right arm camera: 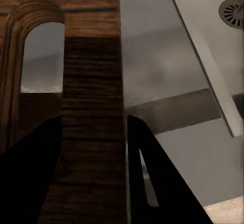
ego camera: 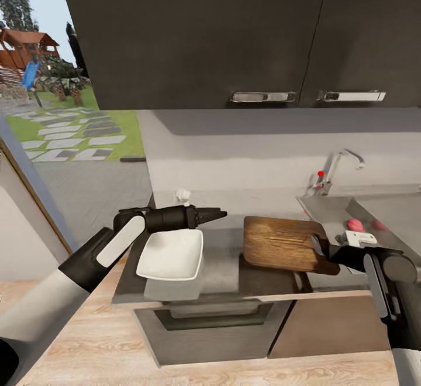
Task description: In the kitchen, take the Vidalia onion out of the sink, dice it on the chopping board with the paring knife, put the diced onion into the bowl on the countertop, then place both the paring knife and the chopping board into the sink.
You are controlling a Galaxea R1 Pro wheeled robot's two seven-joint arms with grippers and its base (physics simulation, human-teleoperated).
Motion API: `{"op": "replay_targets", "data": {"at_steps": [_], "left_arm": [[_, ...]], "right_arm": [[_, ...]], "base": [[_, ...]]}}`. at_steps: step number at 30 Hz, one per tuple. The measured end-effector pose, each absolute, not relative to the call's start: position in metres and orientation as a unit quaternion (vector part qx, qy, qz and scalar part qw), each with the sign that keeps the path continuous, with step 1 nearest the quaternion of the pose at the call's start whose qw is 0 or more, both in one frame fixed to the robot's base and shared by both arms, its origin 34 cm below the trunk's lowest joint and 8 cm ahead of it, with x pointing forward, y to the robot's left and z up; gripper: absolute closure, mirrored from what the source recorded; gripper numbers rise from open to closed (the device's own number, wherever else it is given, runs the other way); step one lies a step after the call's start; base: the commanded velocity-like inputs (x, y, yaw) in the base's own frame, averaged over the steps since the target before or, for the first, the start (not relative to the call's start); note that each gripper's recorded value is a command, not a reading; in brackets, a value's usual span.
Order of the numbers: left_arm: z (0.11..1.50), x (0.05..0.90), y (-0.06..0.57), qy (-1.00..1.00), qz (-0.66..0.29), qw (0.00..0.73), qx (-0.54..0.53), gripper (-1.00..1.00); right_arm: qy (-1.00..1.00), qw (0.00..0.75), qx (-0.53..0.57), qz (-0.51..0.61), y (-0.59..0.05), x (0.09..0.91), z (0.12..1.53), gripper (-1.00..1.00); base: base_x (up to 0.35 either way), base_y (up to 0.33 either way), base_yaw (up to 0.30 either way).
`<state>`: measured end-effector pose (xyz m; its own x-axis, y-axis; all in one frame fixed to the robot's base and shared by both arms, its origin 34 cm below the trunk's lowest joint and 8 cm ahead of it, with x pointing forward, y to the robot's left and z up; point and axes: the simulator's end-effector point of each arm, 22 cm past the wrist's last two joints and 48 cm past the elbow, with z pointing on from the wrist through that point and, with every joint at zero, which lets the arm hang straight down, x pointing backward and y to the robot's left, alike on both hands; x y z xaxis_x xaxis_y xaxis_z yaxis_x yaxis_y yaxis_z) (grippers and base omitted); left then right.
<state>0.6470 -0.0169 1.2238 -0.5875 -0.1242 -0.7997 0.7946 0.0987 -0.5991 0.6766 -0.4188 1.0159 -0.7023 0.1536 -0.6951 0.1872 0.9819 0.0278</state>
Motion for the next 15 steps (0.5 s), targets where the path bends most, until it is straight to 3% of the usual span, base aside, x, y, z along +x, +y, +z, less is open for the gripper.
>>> {"op": "replay_targets", "data": {"at_steps": [6, 15], "left_arm": [[1.232, 0.645, -0.013, 0.638, -0.622, 0.374, 0.258, -1.0], [1.24, 0.645, -0.006, 0.635, -0.625, 0.378, 0.253, -1.0]], "right_arm": [[0.924, 0.376, 0.069, -0.018, -0.401, 0.679, 1.019, 1.0], [0.926, 0.375, 0.028, -0.01, -0.369, 0.683, 1.021, 1.0]], "base": [[-0.182, -0.029, 0.0], [0.011, -0.002, 0.0]]}}
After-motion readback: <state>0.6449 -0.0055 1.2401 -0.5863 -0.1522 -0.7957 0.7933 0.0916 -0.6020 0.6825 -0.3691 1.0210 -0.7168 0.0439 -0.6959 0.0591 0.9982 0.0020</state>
